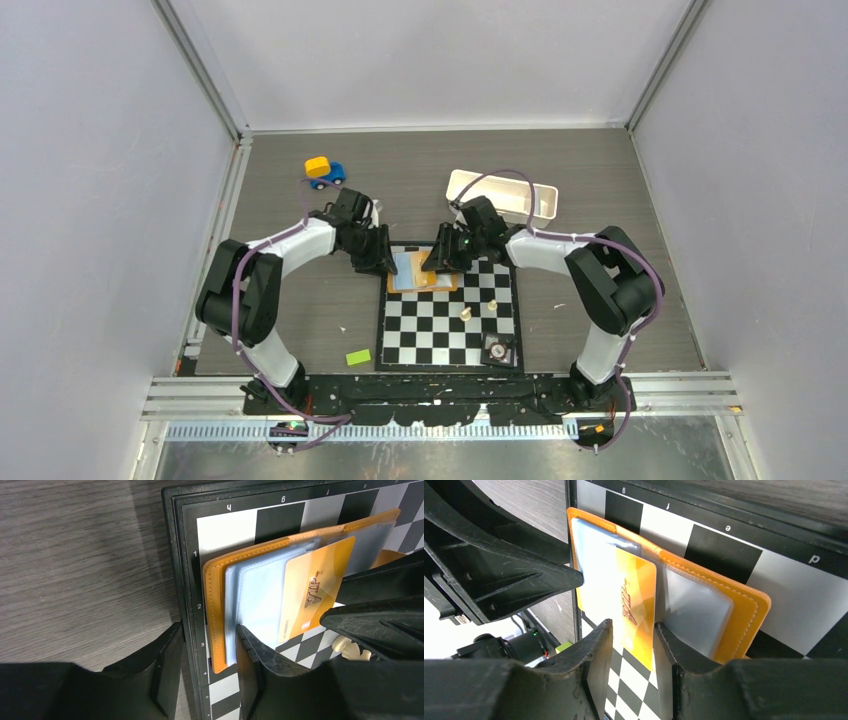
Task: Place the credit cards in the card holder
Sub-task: Insert the credit card into the card holder.
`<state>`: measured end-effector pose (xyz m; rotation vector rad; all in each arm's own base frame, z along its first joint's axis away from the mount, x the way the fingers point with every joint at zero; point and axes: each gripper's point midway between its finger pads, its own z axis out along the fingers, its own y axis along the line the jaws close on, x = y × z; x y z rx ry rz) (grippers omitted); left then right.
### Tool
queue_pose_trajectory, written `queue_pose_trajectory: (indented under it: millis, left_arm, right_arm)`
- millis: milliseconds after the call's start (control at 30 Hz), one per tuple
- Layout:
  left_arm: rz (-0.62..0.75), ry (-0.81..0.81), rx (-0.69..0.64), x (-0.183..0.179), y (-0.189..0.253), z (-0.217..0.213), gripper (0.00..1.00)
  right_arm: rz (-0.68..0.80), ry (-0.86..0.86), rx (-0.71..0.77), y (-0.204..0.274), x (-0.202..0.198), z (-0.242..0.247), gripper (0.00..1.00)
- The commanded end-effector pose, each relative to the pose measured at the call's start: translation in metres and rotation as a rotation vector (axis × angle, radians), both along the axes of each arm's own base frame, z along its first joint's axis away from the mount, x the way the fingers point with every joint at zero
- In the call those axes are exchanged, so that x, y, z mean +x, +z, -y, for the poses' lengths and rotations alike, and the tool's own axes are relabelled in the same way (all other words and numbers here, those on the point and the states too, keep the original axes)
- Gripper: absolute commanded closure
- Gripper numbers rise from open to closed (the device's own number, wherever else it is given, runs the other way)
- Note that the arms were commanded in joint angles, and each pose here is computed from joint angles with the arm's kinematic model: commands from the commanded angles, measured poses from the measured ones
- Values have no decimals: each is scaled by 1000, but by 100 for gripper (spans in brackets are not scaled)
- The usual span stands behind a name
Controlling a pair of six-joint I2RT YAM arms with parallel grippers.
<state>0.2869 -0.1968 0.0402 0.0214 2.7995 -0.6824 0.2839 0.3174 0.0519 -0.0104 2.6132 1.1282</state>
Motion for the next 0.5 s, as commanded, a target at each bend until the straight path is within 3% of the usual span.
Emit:
queue_pose_trajectory:
  millis: [0, 233, 467]
  left_arm:
    - [43, -18, -8, 5, 8, 4, 60]
    - [48, -24, -32, 4, 11, 7, 71]
    - [36, -26, -58, 3, 10, 11, 76]
  right_arm:
    - [37, -6, -145, -4, -3, 17, 57]
    - [66, 1, -216, -3, -4, 14, 58]
    - [93, 3, -229, 5, -5, -1, 61]
